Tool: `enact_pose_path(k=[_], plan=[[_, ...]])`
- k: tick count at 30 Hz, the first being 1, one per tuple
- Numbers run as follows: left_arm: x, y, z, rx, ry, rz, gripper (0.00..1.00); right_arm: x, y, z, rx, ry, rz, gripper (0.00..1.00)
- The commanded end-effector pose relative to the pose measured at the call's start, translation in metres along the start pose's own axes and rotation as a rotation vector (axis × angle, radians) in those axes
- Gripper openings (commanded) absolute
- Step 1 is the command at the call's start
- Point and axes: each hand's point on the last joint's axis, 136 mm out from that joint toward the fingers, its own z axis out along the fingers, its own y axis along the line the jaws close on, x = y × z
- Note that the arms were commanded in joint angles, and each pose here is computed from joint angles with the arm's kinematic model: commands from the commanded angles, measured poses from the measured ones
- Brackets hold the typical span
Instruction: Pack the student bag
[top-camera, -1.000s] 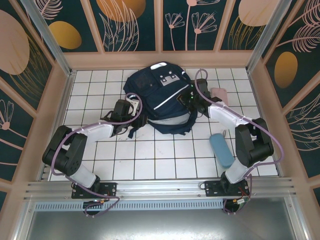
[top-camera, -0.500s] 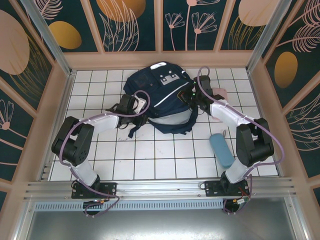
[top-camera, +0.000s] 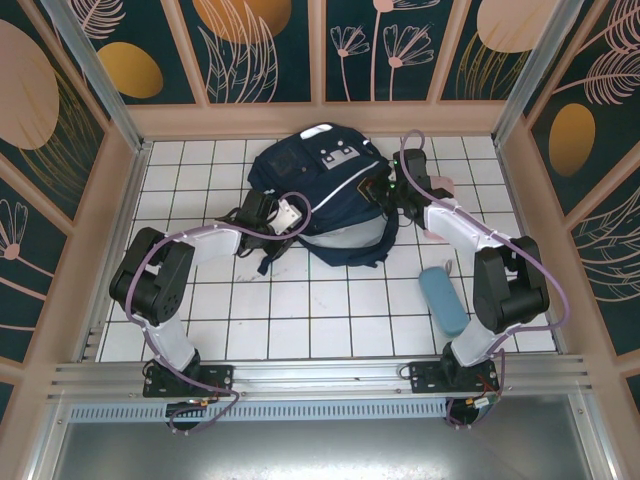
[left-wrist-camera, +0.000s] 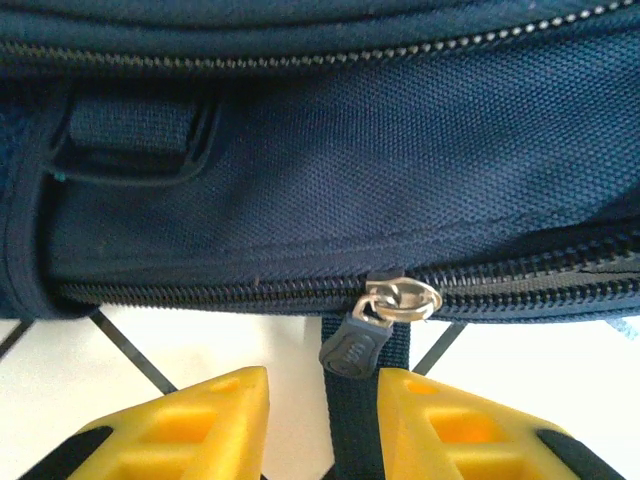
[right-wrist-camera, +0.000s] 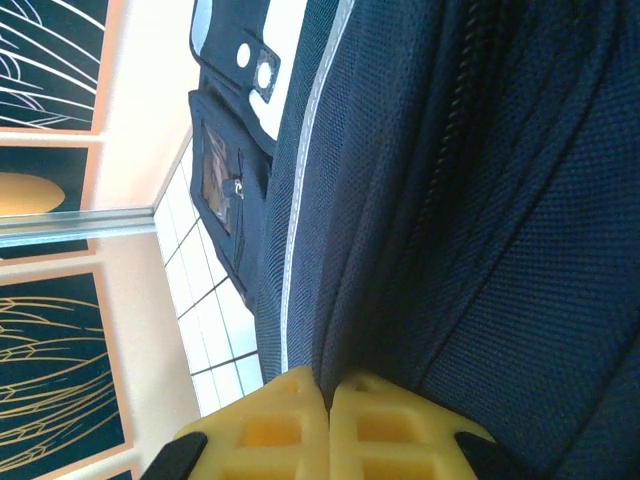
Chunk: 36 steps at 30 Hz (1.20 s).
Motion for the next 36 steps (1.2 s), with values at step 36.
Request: enact_pose_path(k=[36], plan=[[-0.038,-0.002,-0.022,0.063,-0.061,0.015,0.00,-0.020,0.030,-0.023,-0.140,-0.101,-0.013,0.00]])
